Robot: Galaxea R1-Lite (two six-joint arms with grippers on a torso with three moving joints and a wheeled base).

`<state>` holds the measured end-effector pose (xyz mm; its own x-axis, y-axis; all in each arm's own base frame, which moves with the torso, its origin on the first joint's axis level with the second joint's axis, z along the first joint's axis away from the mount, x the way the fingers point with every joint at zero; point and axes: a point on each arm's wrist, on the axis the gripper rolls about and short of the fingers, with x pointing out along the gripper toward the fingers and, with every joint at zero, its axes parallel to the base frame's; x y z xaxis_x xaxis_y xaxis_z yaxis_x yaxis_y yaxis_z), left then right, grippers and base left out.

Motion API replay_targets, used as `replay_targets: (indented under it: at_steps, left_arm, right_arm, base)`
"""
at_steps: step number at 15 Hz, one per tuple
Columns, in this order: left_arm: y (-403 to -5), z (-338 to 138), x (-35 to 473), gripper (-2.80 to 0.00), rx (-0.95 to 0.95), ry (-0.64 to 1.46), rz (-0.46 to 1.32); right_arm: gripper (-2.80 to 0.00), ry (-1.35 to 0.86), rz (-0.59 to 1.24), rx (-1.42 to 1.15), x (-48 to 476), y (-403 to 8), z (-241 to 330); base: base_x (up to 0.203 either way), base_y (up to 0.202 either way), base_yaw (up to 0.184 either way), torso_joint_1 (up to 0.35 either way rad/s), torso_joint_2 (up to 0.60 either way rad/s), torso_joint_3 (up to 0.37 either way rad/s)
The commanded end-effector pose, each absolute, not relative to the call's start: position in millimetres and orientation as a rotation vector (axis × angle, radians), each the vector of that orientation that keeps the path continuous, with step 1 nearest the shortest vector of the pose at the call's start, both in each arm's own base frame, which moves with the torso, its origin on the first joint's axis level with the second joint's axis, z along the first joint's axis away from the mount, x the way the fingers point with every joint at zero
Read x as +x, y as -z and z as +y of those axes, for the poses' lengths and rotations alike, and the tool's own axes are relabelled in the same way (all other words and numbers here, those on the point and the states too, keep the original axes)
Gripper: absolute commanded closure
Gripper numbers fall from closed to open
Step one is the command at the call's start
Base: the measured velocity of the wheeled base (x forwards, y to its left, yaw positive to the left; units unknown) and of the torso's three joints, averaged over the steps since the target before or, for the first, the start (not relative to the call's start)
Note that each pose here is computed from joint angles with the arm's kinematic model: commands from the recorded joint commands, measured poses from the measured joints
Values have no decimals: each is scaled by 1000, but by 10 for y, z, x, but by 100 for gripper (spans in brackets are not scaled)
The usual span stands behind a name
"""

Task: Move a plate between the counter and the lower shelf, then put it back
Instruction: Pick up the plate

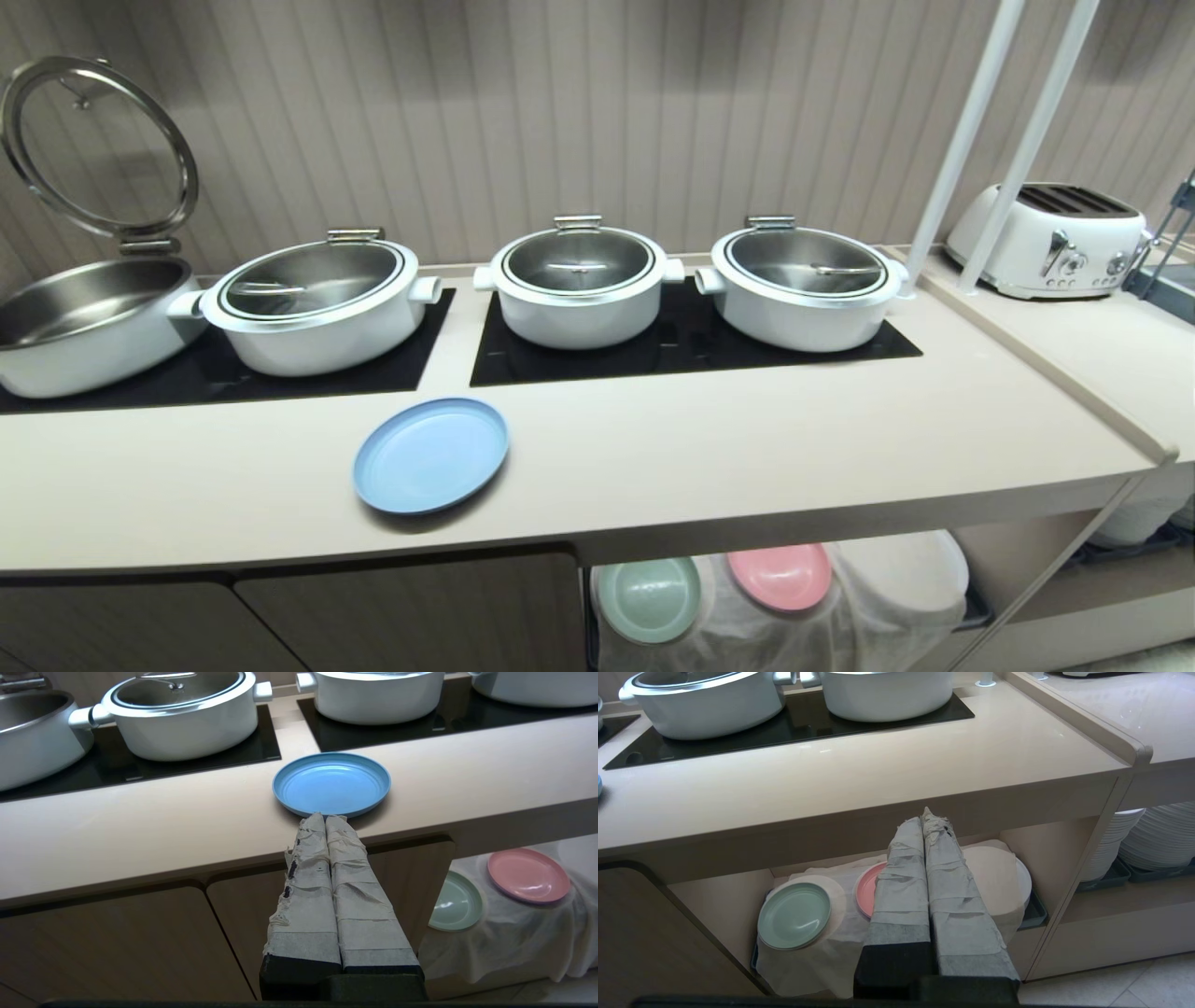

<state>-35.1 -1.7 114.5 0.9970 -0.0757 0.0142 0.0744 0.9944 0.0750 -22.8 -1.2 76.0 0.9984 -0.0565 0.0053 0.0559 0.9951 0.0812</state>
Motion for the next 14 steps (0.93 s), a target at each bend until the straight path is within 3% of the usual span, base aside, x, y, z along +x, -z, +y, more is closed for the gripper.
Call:
replay_targets:
  at_steps: [1,9,14]
  left_arm:
    - [-1285,-17,-298,0,73,81,25]
    - [-1702,-20,176,0,42,95,257]
    - [-2070,-18,647,0,-177,47,360]
  right_arm:
    - [0,56,-8,81,-228,-761,-12]
    - [0,56,-8,81,-228,-761,-12]
    - [0,56,-8,81,-228,-761,-12]
  base:
    - [0,0,0,0,0,0]
    - [0,0,0,0,0,0]
    - [0,0,0,0,0,0]
